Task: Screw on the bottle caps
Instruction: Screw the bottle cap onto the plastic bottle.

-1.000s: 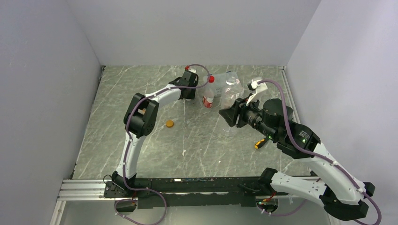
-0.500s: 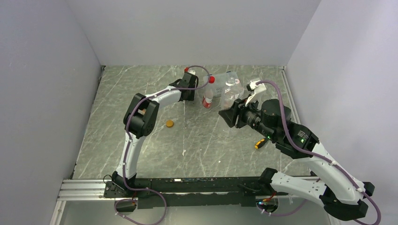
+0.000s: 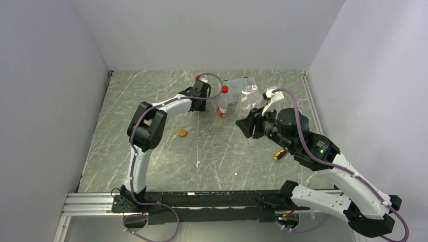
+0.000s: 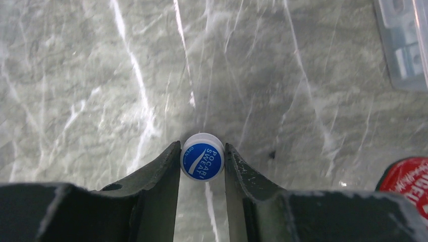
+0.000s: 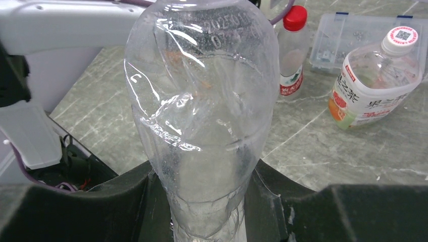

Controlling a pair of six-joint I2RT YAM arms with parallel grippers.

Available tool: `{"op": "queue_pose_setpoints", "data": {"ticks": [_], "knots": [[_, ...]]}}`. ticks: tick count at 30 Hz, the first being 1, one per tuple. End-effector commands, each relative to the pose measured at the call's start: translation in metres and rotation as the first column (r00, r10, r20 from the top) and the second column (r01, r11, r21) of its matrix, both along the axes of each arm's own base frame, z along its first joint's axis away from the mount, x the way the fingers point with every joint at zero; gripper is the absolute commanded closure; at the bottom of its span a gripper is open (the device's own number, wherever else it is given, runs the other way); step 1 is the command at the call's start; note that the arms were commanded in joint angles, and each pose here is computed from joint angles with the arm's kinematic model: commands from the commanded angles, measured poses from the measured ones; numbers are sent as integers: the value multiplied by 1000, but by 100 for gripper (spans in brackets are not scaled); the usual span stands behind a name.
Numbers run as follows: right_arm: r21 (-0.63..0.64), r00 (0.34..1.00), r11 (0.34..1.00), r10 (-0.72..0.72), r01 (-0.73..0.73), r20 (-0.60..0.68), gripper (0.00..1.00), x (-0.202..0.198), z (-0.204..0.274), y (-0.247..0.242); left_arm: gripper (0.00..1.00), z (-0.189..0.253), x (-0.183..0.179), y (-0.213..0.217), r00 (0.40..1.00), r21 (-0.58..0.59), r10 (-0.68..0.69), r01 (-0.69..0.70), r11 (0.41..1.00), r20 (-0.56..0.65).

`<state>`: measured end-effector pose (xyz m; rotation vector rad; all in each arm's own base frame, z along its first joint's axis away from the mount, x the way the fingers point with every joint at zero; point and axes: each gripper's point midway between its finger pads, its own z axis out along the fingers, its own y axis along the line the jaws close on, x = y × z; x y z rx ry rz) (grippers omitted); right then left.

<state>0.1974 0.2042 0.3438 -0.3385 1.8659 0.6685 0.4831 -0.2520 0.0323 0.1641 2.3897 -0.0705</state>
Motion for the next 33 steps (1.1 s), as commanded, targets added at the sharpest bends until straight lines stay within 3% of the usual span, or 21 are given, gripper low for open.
{"op": "queue_pose_setpoints", "data": {"ticks": [1,24,33], "knots": [[-5,999,1000,-30,30,36,57,5,3,-6,79,49,-7,3,998,-19,-26,27,999,57],[-36,1000,999,-15,16,16,57,8,-11,0,83,66,-17,1,997,-69,-65,67,995,34],[-93,999,995,44,-44,6,57,10,-31,13,86,119,-50,11,981,-201,-178,159,967,-79]]}}
